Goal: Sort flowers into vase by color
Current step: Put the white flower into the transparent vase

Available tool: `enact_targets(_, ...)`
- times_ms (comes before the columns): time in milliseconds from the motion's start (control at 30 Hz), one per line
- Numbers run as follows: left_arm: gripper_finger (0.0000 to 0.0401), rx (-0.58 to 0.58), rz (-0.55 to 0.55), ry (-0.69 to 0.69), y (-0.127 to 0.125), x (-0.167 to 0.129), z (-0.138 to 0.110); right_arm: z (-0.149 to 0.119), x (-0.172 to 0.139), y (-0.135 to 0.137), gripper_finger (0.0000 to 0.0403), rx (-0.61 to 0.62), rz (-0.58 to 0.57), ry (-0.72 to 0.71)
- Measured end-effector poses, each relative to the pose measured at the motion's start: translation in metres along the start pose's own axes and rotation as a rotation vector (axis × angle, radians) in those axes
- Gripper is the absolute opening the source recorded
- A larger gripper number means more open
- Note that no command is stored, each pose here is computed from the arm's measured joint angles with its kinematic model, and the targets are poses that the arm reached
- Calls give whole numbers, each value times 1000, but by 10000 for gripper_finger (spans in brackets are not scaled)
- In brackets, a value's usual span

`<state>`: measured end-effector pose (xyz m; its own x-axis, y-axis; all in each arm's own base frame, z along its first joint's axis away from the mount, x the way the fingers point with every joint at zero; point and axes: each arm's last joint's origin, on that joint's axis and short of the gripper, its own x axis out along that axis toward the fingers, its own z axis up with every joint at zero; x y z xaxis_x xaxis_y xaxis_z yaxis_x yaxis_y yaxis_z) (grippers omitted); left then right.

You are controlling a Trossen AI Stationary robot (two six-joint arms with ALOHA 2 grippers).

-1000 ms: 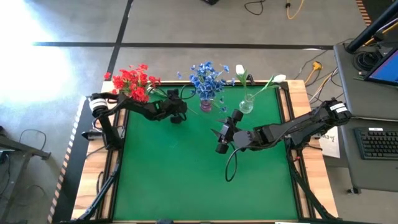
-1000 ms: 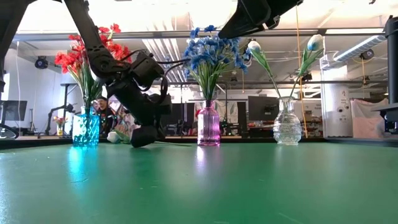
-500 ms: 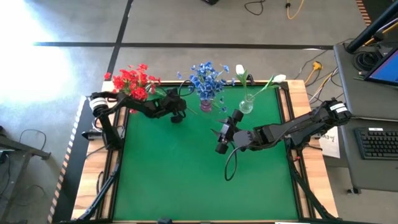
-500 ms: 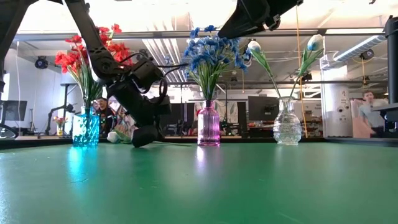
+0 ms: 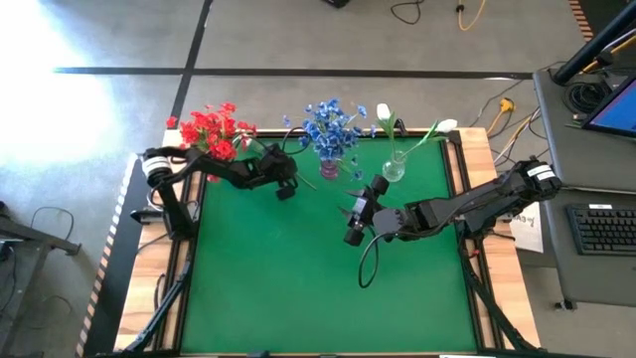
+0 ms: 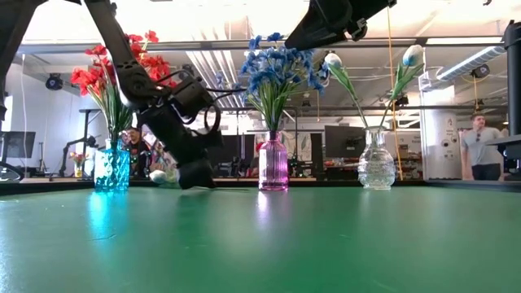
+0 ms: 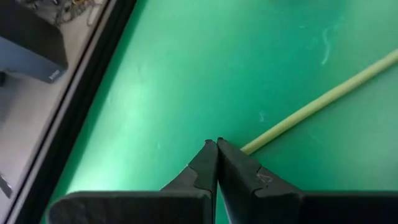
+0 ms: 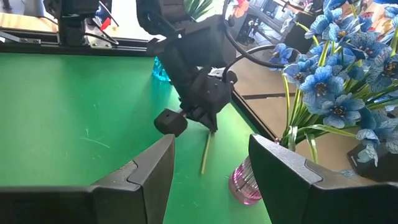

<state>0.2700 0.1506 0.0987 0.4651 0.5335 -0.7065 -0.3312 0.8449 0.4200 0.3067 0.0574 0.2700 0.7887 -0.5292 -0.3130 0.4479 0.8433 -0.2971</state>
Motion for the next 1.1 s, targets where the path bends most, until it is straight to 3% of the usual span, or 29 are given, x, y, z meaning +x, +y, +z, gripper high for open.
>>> enact_targets(333,0,-15,-47,40,-2,-20,3,1,0,0,199,-11,0,-4)
enact_targets(633,0,30,-47,33,-5,-19,3,1,0,0,199,-14,-1,-5)
enact_targets(1100,0,-53,-97,29,-33,-29,10,1,0,0,199,-17,-1,-5)
